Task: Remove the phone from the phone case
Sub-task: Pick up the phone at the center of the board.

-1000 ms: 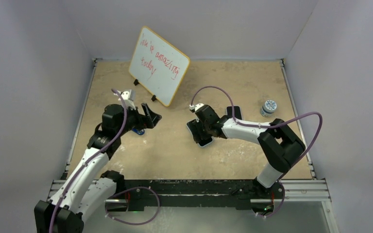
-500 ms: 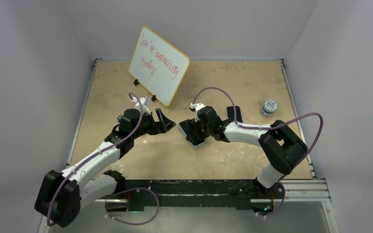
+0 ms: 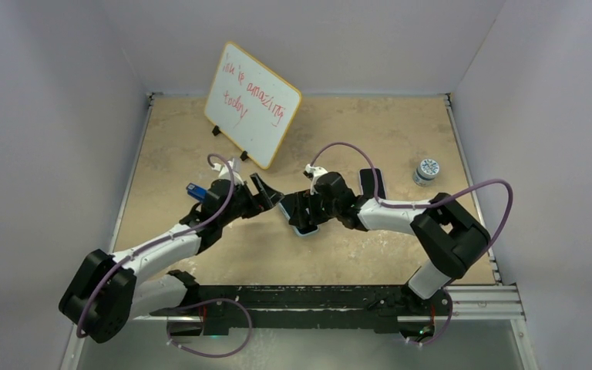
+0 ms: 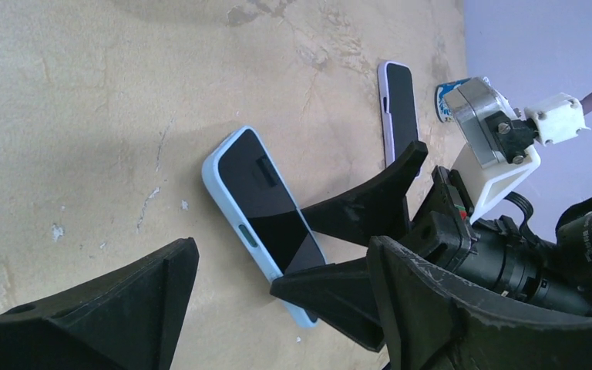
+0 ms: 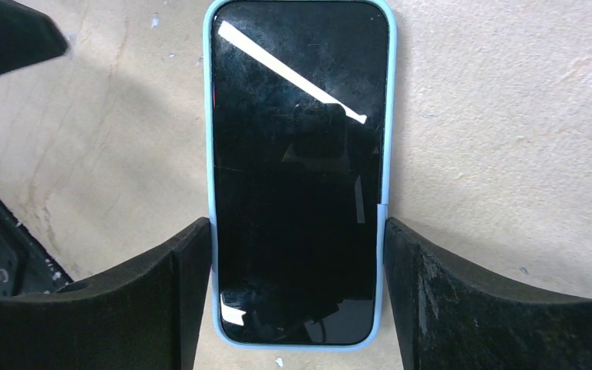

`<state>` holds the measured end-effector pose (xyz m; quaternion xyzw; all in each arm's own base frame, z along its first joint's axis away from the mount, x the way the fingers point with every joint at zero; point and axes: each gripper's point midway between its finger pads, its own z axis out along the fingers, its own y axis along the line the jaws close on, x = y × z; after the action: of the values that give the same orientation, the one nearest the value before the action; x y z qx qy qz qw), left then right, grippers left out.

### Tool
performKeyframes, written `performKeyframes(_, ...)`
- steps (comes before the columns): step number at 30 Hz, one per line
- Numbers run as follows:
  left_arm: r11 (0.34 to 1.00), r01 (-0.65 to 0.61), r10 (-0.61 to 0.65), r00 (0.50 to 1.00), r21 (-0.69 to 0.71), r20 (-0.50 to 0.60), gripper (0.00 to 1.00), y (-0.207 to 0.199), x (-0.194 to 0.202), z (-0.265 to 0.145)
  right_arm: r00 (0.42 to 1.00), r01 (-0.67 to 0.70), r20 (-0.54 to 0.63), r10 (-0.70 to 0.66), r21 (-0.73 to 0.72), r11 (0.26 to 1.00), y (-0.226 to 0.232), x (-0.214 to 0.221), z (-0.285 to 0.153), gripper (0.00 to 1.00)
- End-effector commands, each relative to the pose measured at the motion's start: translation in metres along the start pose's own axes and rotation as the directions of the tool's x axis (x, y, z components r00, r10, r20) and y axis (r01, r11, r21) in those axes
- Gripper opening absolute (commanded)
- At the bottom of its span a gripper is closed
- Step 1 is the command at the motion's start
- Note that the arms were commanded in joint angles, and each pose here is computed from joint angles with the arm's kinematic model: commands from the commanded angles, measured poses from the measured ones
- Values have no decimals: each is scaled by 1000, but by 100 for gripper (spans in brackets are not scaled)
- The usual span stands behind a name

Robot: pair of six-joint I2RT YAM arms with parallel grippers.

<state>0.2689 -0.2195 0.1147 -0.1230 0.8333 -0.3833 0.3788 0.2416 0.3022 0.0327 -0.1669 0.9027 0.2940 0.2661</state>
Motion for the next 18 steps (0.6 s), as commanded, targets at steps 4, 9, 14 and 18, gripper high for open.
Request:
performKeyframes(4, 998, 62, -60, 996, -19, 65, 82, -1, 1, 16, 998, -56, -35, 54, -60, 997, 9, 13, 5, 0)
performKeyframes(9, 993, 106, -101, 991, -56, 88, 79, 14, 10, 25, 998, -54, -30, 53, -55, 997, 8, 12, 5, 0)
performKeyframes(14, 988, 150, -146, 987, -46, 67, 72, 18, 21, 39, 998, -56, -31, 55, -52, 997, 7, 12, 6, 0)
performKeyframes(18, 987, 158, -157, 987, -28, 44, 63, 16, 29, 48, 998, -56, -35, 54, -50, 997, 7, 13, 7, 0)
